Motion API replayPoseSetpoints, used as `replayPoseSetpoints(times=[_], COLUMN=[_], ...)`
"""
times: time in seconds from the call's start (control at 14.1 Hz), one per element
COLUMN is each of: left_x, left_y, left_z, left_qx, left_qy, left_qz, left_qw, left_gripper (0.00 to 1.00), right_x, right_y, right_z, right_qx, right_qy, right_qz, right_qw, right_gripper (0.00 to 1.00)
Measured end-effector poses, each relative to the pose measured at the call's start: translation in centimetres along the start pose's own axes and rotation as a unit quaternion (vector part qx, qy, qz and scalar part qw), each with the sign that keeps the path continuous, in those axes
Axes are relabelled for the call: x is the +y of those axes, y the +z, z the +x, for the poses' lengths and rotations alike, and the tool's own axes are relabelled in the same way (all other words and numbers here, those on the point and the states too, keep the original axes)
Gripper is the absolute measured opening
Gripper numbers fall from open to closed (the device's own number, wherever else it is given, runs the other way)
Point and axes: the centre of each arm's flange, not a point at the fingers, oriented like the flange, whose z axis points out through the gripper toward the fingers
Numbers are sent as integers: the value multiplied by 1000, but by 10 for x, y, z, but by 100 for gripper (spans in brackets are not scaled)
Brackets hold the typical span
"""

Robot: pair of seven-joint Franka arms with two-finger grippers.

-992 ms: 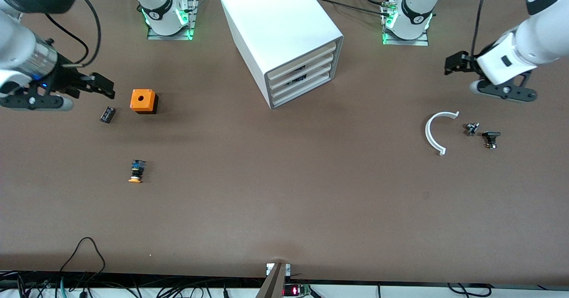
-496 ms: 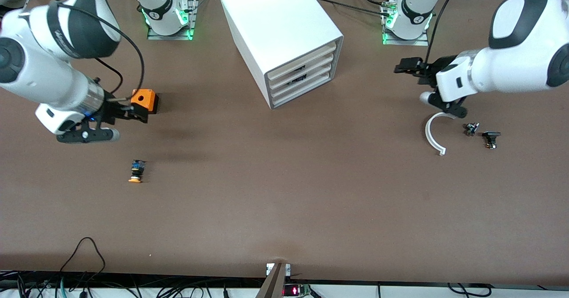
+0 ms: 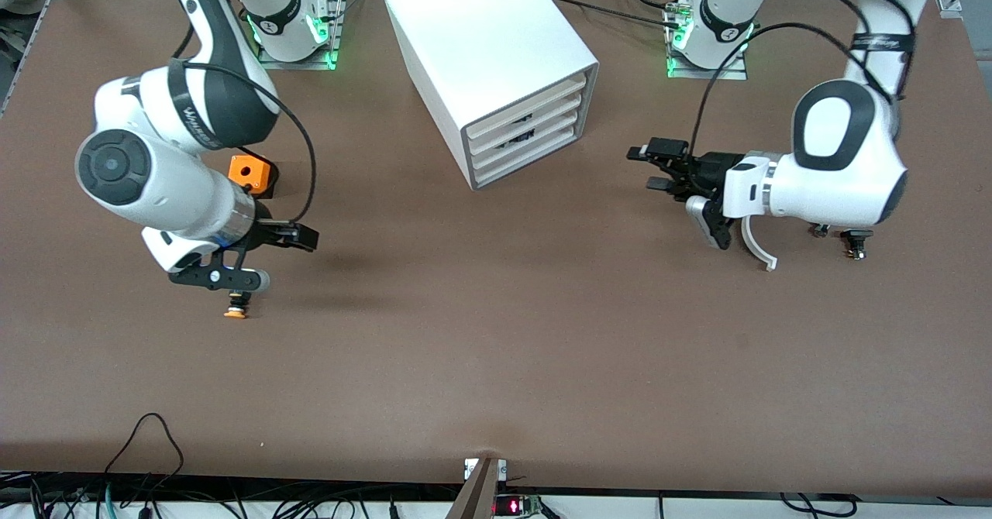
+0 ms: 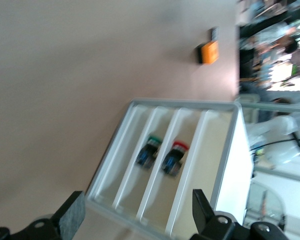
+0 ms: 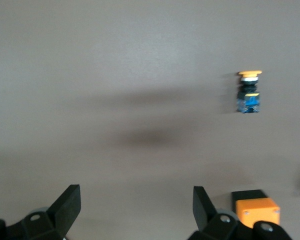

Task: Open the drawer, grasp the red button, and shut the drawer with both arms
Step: 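Grasp the drawer handle with the left gripper while the right gripper approaches, then pull the drawer open with the left gripper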

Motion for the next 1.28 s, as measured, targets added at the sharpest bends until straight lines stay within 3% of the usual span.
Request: replayPoseSetpoints(times=[0.21, 0.5, 0.85, 1.28], left_x=[-39, -61, -72, -81], left_y=[62, 121, 162, 211], left_z=[-28, -62, -83, -96], left_qx=[36, 25, -5, -38], left_qy=[5, -28, -28, -21], left_qz=[-71, -123, -143, -175], left_qw=[997, 992, 989, 984], left_gripper=[95, 91, 83, 78], right_x=[-44, -95, -119, -146], right_y=[-1, -2, -8, -12], right_z=[-13, -33, -29, -33], right_qx=[6, 12, -5, -5], right_qy=[42, 95, 168, 202], right_qz=[2, 7, 48, 55], right_qw=[999, 995, 985, 978], right_gripper=[100, 100, 100, 99])
